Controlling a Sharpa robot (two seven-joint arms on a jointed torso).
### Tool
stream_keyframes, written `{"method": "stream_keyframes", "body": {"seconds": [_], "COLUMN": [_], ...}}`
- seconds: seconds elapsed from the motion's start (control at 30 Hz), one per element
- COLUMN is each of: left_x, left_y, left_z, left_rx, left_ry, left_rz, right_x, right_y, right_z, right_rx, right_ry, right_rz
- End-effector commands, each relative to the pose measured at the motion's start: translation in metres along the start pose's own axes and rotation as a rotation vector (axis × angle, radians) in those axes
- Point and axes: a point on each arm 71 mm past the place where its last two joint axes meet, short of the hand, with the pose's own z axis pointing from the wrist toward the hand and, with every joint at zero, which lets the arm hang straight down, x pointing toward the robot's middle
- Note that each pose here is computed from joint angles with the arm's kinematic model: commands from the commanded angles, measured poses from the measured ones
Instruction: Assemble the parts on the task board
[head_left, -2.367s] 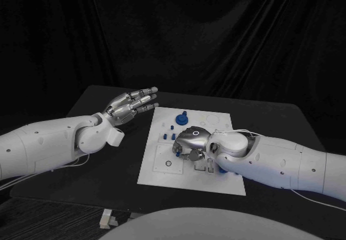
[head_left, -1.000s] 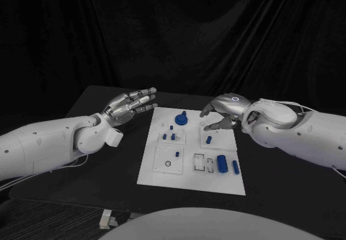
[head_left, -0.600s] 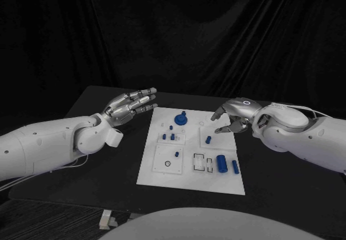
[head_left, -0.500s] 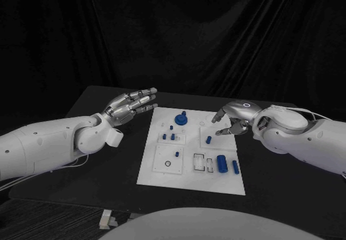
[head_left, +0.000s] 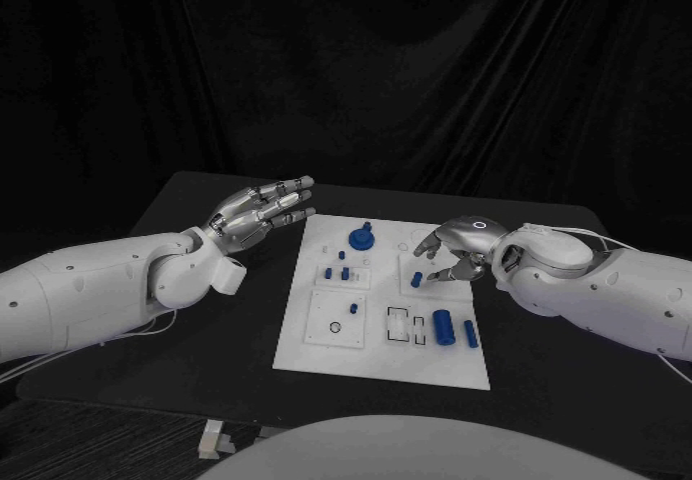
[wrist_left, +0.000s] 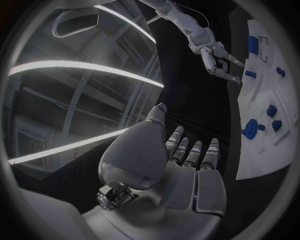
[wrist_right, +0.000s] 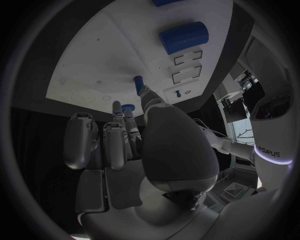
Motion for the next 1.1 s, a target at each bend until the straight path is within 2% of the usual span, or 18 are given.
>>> {"method": "stream_keyframes", "body": {"seconds": [0.03, 0.53, 1.1], "left_x": [0.0018, 0.0023, 0.0013], "left_y": [0.0002, 0.0018, 0.0038], "left_z": [0.0007, 0.0007, -0.0007], "left_rx": [0.012, 0.004, -0.005], "left_ry": [0.011, 0.017, 0.016], "left_rz": [-0.017, -0.023, -0.026], "right_x": [0.006, 0.02, 0.023], "right_y": [0.002, 0.01, 0.014], "right_z": [0.003, 0.013, 0.018], "right_rx": [-0.017, -0.04, -0.05], "right_ry": [0.023, 0.044, 0.034], "right_rz": [-0.019, -0.013, -0.012]}}
